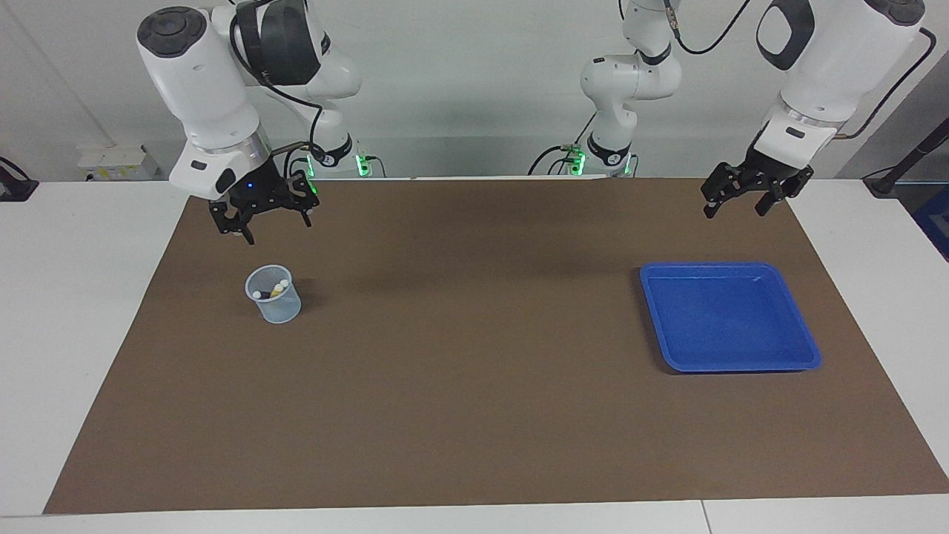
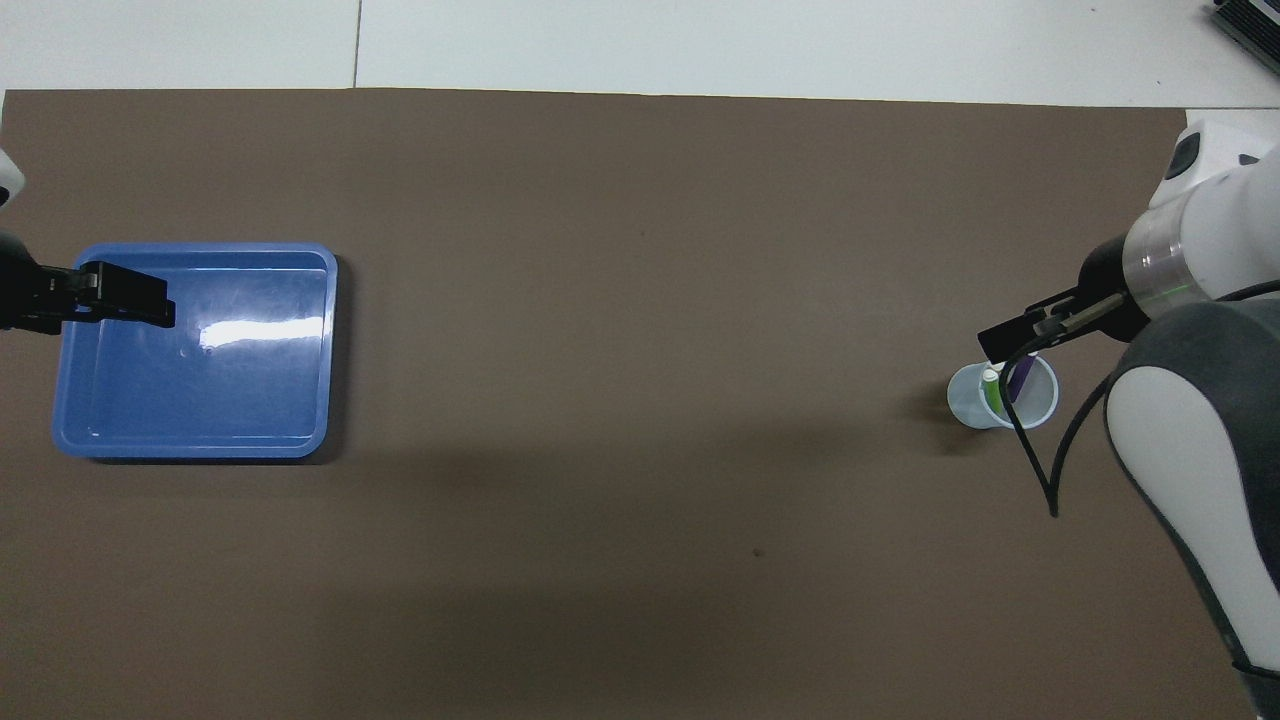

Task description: Transfer and insert pens with both arms

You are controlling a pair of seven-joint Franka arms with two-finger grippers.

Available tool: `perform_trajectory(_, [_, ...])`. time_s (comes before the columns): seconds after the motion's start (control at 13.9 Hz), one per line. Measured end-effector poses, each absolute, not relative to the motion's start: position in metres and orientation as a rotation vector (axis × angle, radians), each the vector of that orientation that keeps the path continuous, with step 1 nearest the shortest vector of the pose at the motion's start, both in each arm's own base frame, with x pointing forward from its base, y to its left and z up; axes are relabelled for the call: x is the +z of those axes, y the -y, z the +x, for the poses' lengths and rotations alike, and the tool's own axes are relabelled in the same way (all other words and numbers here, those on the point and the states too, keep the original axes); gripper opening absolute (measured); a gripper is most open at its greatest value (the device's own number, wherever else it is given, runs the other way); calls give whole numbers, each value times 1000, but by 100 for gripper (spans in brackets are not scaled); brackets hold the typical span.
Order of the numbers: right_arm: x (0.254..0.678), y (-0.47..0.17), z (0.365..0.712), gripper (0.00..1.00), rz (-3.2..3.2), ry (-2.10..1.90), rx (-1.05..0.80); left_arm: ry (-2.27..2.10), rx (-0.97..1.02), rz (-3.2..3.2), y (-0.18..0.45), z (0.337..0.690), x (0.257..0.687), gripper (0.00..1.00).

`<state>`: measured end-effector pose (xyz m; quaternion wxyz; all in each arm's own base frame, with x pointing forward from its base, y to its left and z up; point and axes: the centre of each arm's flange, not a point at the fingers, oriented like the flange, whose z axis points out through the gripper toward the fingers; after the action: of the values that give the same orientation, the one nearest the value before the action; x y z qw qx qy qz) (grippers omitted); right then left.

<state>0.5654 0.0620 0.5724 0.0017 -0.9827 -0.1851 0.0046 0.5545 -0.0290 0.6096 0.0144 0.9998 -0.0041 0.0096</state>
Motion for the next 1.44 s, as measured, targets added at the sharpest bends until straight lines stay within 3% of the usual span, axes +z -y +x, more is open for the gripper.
perform_trajectory(1.44, [571, -53, 567, 100, -3100, 493, 16, 22, 34, 3128, 28, 555, 610, 100])
